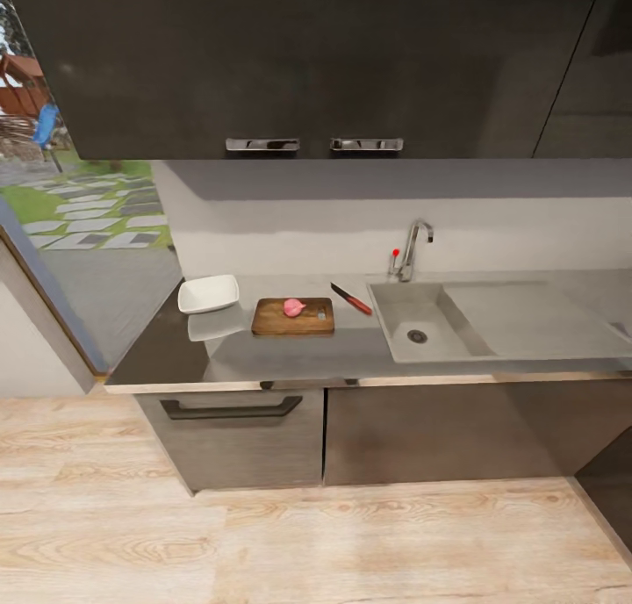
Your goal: In the kitchen, take the Vidalia onion out of the sink, dice it on the chopping board with the paring knife, put the diced onion into the bowl on the countertop, then place both the paring knife and the chopping board into the sink.
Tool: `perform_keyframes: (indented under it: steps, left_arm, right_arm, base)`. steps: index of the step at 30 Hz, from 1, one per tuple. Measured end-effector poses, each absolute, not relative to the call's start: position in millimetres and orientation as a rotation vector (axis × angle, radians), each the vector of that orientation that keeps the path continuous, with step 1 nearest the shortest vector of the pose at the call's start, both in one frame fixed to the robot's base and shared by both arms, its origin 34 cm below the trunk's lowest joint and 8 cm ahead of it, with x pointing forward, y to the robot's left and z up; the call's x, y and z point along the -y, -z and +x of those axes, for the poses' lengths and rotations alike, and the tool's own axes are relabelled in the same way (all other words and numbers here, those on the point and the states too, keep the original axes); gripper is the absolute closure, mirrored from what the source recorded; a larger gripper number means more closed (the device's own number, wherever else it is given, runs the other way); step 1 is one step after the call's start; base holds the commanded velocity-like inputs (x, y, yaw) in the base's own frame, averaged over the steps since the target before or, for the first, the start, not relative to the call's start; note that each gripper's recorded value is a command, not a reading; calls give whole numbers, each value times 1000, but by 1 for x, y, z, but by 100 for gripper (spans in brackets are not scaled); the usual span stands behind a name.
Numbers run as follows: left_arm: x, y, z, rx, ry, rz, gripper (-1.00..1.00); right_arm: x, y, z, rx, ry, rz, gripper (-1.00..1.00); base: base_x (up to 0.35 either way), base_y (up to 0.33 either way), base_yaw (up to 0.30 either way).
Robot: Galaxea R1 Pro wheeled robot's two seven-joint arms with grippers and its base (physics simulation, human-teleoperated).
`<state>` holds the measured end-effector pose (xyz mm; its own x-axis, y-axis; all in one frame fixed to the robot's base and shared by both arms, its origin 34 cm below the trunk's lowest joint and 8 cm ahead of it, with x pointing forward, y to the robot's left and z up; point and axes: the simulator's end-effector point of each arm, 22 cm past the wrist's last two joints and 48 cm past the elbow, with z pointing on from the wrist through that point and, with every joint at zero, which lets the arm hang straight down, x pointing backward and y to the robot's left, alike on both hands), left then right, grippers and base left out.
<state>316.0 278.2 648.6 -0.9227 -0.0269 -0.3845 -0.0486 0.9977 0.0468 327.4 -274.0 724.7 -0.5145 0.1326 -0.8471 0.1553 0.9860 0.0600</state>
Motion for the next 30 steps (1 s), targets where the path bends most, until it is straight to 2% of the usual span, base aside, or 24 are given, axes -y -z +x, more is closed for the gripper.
perform_keyframes:
  steps: [8, 15, 22, 30]
  left_arm:
    - [-278, -649, 316, -2746, -78, -54, -100]
    - [-278, -648, 316, -2747, -78, -54, -100]
    - [-271, -644, 304, -2774, -69, -60, -100]
    - [-270, -642, 299, -2783, -69, -59, -100]
  right_arm:
    - [274, -726, 329, -2113, 28, 202, -100]
    - [291, -773, 433, -2031, 104, 259, -100]
    - [292, -903, 544, -1945, 149, 190, -100]
    - [311, -984, 596, -1889, 236, 251, -100]
  base:
    - [0, 0, 0]
    - [0, 0, 0]
    - [0, 0, 0]
    - [0, 0, 0]
